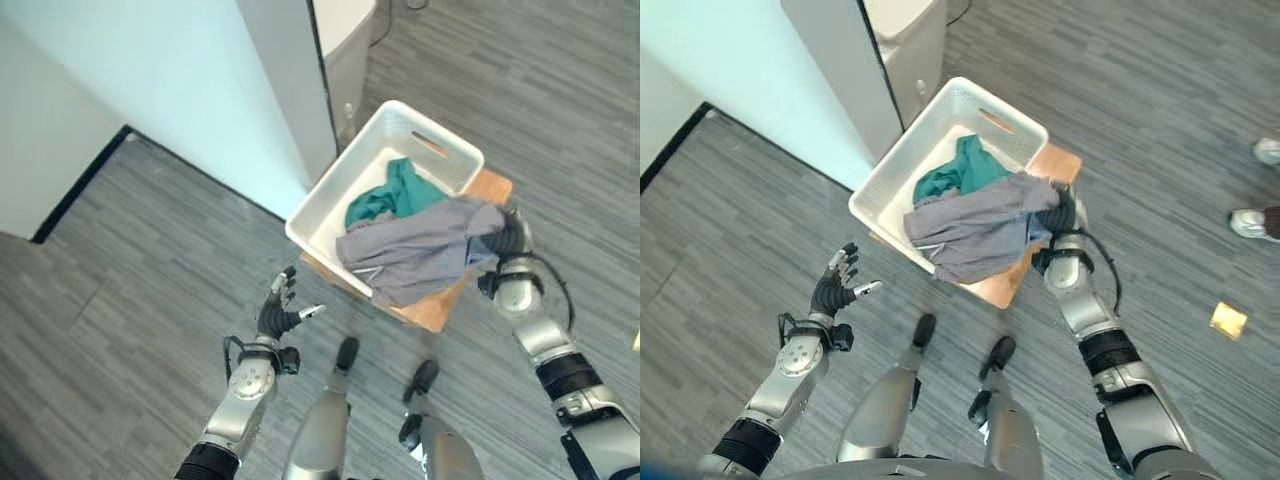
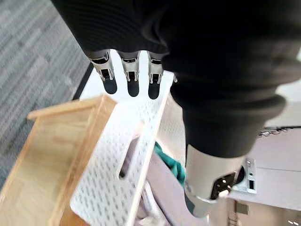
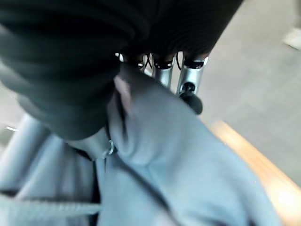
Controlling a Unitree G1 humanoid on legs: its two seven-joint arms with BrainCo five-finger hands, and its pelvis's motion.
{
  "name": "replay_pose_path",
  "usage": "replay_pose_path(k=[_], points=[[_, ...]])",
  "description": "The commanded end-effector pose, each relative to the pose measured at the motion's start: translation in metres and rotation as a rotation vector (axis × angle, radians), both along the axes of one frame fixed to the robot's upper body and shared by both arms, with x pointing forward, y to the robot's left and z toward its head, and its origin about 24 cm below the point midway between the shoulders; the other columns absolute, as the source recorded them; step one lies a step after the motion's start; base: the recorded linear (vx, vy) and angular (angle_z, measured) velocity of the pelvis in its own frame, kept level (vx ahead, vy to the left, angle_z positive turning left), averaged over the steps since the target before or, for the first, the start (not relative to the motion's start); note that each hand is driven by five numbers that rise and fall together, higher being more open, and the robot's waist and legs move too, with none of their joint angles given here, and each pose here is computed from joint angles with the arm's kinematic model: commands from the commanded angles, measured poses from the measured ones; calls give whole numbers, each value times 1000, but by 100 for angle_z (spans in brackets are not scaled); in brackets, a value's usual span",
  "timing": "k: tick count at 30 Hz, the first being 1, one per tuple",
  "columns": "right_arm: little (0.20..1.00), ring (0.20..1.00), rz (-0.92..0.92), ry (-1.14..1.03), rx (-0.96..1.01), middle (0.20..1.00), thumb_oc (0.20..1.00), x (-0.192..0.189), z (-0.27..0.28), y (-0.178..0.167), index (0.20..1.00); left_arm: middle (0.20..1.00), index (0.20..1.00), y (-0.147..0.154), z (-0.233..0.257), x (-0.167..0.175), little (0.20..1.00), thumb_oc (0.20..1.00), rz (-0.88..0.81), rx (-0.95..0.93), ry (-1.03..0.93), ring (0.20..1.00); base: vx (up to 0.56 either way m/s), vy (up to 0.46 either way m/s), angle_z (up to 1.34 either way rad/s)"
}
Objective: Pick up bed clothes into laundry basket.
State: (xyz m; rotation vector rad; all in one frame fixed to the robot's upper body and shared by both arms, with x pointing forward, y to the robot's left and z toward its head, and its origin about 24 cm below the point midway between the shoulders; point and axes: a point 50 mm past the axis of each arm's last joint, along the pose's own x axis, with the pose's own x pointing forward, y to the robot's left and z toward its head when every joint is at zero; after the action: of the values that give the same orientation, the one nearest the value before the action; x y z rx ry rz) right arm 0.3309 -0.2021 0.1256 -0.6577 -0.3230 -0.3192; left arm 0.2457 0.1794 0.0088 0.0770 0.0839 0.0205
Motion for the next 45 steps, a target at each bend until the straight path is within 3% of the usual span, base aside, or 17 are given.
replay_pose_path(k=[1,11,18,24,33,34,35,41,45], points=[[200,200,-4,-153,-79,200,200,-4,29,-4,200,1000,1000,1,-3,-10,1000,1000,-38,21,9,1000,35,5,-9],[200,200,-48,-268,-260,200,200,36,110,-2,200,1000,1000,9,-4,-8,1000,1000,-55,51,20,1000,27,-37,1],[200,200,-116,-236,-282,200,200,55,133,-8,200,1000,1000,17,-1,-5,1000,1000,-40,68,6,1000,19,-12,15],[200,200,-89,-119,-247,200,200,67,107,4,200,1000,1000,19,-1,-3,1000,1000,-32,72,10,1000,8,9,9],[200,200,19,179,-145,200,200,70,19,43,200,1000,1000,12,0,2,1000,1000,-45,66,11,1000,0,0,0],[570,570,24,203,-130,570,570,69,11,46,570,1000,1000,12,-2,1,1000,1000,-47,67,17,1000,35,6,2],[1000,1000,33,221,-121,1000,1000,68,4,50,1000,1000,1000,12,-3,1,1000,1000,-46,69,24,1000,0,0,0],[1000,1000,65,164,-105,1000,1000,65,14,49,1000,1000,1000,15,-7,-3,1000,1000,-33,80,44,1000,15,13,0],[1000,1000,145,82,-30,1000,1000,40,8,50,1000,1000,1000,23,-15,-10,1000,1000,6,98,87,1000,80,56,-3]])
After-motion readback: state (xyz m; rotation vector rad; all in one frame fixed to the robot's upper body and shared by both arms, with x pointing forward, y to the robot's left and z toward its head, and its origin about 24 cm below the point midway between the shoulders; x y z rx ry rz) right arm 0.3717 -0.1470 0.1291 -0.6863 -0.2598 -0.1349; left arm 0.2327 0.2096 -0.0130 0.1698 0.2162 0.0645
